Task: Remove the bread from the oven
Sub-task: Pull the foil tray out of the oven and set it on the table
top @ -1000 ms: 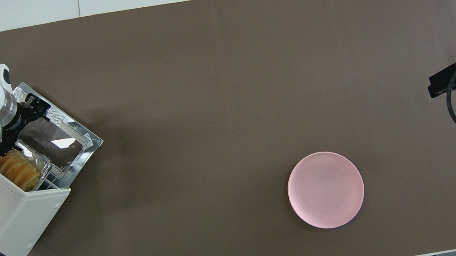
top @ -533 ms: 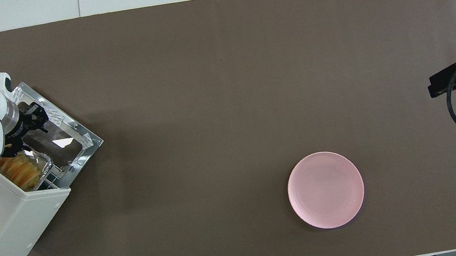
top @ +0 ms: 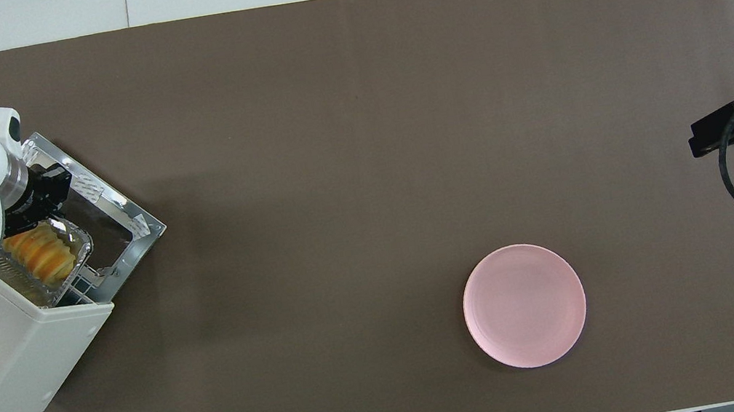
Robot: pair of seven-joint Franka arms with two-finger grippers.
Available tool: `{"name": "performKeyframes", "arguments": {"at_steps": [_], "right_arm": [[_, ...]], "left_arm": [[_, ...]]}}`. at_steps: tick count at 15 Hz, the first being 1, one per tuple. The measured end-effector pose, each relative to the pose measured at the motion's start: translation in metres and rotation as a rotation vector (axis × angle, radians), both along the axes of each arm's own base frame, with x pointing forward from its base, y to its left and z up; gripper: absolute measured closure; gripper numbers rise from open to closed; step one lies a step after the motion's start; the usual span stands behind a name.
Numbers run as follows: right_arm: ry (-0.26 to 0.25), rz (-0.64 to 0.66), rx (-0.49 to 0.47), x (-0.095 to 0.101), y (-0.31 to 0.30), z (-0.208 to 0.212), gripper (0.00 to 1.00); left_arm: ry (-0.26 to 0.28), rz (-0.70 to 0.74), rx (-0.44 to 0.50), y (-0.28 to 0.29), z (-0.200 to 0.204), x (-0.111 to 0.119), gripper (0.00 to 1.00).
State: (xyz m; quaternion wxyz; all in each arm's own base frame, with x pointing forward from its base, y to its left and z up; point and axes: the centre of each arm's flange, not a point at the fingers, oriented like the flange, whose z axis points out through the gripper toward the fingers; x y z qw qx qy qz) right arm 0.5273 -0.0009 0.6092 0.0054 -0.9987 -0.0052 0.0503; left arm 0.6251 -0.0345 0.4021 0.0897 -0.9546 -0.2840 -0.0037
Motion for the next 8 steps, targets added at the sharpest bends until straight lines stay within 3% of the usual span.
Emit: {"name": "performKeyframes", "arguments": {"at_steps": [3,5,8], "right_arm": [[0.000,0.000,0.000,0.000,0.000,0.000,0.00],[0.000,0.000,0.000,0.000,0.000,0.000,0.00],[0.000,0.000,0.000,0.000,0.000,0.000,0.00]], "left_arm": [[-0.054,-0.126,-0.011,-0.061,0.028,0.013,0.98],[-0.067,-0.168,-0.066,-0.107,0.035,0.017,0.98],[-0.031,-0.296,-0.132,-0.201,0.016,0.003,0.98]]}}
